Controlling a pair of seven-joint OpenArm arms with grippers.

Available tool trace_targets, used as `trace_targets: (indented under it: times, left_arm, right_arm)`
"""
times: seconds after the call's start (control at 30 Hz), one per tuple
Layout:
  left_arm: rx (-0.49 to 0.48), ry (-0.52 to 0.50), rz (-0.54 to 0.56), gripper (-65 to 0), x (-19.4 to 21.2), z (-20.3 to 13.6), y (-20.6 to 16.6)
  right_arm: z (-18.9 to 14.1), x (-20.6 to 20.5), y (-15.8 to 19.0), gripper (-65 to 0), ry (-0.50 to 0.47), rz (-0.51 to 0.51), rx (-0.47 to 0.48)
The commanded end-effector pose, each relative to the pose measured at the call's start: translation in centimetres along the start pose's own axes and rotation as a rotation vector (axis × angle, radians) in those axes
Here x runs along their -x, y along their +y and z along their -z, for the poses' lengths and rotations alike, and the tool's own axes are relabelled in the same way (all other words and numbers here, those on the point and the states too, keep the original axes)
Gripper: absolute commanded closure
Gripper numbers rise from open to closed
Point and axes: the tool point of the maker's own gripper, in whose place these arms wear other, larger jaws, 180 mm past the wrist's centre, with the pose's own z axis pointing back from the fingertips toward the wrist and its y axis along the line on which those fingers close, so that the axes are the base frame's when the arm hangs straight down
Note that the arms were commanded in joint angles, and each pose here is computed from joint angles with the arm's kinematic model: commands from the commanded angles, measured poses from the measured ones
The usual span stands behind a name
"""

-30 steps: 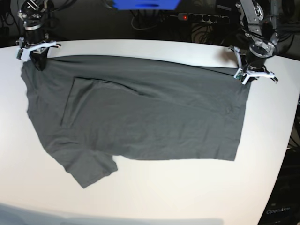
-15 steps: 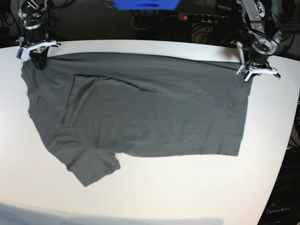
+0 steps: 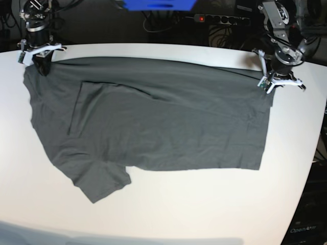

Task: Fold the T-shirt properly
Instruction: 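Pull the held shirt edge further toward the arm bases with both grippers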

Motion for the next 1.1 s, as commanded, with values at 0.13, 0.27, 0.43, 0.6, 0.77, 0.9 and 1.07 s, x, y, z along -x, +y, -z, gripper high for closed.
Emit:
trace_targets:
  times: [0.13, 0.27, 0.43, 0.6, 0.77, 0.9, 1.07]
  left_arm:
    - [-0.028, 0.025, 0.016, -2.4, 0.5, -0.2, 0.9]
    - [-0.028, 0.025, 0.016, -2.4, 0.5, -0.2, 0.9]
    - [-0.028, 0.025, 0.016, -2.3, 0.5, -0.2, 0.9]
    - [-0.022, 0.030, 0.015, -2.3, 0.8, -0.3, 0.6]
    - [-0.018, 0.033, 0.008, -2.3, 0.8, -0.3, 0.3]
    - [-0.034, 0.064, -0.021, -2.3, 2.2, -0.9, 0.5]
    - [-0.025, 0.078, -0.022, -2.3, 2.9, -1.3, 0.0]
  right_arm:
    - [-2.2, 4.9, -1.4, -0.4, 0.315, -0.158, 0.057]
    - [-2.5, 2.8, -1.2, -0.4, 0.270, -0.201, 0.068]
    - [-2.7, 0.2, -0.9, -0.6, 0.215, -0.250, 0.079]
    - [-2.7, -1.1, -0.8, -0.6, 0.190, -0.276, 0.084]
    - [-2.5, -1.3, -0.8, -0.6, 0.184, -0.276, 0.083]
    - [-2.4, -1.3, -0.8, -0.6, 0.183, -0.278, 0.082]
    - [-2.3, -1.5, -0.7, -0.6, 0.178, -0.277, 0.081]
